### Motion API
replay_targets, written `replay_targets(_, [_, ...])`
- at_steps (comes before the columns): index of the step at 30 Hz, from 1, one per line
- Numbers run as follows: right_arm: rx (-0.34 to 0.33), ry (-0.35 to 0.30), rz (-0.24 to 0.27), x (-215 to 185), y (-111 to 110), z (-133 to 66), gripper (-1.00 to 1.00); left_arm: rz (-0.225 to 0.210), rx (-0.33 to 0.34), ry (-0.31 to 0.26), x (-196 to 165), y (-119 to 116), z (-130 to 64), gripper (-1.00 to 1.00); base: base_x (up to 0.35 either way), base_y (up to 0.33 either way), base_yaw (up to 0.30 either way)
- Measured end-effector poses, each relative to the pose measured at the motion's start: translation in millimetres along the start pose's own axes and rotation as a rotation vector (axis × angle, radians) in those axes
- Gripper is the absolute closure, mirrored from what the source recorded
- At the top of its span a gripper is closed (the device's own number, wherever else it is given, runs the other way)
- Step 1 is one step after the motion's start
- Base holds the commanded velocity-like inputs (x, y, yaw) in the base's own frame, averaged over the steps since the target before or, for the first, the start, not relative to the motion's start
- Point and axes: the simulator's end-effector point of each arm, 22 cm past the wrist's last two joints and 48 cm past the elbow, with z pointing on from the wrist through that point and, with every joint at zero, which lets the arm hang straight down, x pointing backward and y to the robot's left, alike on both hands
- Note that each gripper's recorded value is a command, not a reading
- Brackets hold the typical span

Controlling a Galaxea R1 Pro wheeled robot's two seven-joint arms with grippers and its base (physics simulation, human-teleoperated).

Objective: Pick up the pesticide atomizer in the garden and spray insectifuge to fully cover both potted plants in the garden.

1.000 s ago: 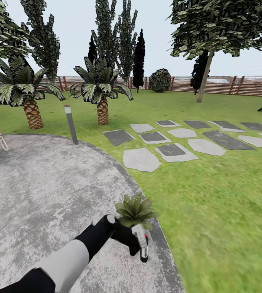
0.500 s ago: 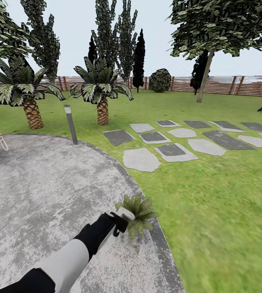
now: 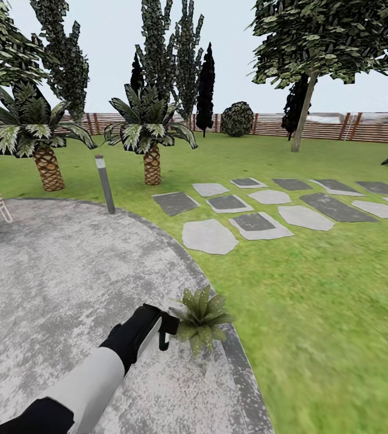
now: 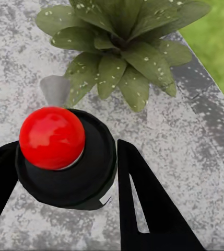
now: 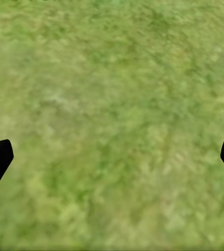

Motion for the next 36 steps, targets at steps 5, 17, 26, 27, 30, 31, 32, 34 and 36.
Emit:
replay_targets(5, [-0.002,0.004,0.001,0.9,2.1,0.6,-1.00,-0.042,-0.047,-0.019,-9.1,43.2,-11.9,1.00,0.000,0.000,0.000])
replay_targets(17, [-0.004,0.006,0.004,1.6,2.9,0.7,-1.00,-0.117,-0.136,-0.001,13.0,124.0,-19.9,1.00,0.000,0.000,0.000])
replay_targets(26, [-0.004,0.008,0.003,2.0,3.2,1.1,-1.00,-0.115,-0.127,-0.001,11.9,118.0,-18.9,1.00,0.000,0.000,0.000])
replay_targets(27, [-0.004,0.008,0.002,1.9,3.4,1.1,-1.00,-0.114,-0.126,-0.001,11.7,117.4,-18.8,1.00,0.000,0.000,0.000])
replay_targets(30, [-0.003,0.008,0.002,1.9,3.2,1.0,-1.00,-0.113,-0.125,-0.001,11.4,116.4,-18.7,1.00,0.000,0.000,0.000])
replay_targets(31, [-0.003,0.007,0.003,2.0,2.8,0.8,-1.00,-0.113,-0.124,-0.002,11.1,116.2,-18.7,1.00,0.000,0.000,0.000])
replay_targets(32, [-0.003,0.007,0.005,2.0,2.4,0.6,-1.00,-0.113,-0.124,-0.004,10.7,116.2,-18.6,1.00,0.000,0.000,0.000])
replay_targets(34, [-0.002,0.007,0.005,2.1,2.1,0.5,-1.00,-0.113,-0.125,-0.003,13.7,116.6,-16.5,1.00,0.000,0.000,0.000])
replay_targets(36, [-0.002,0.006,0.006,2.1,2.0,0.4,-1.00,-0.119,-0.128,-0.013,17.7,118.8,-12.2,1.00,0.000,0.000,0.000])
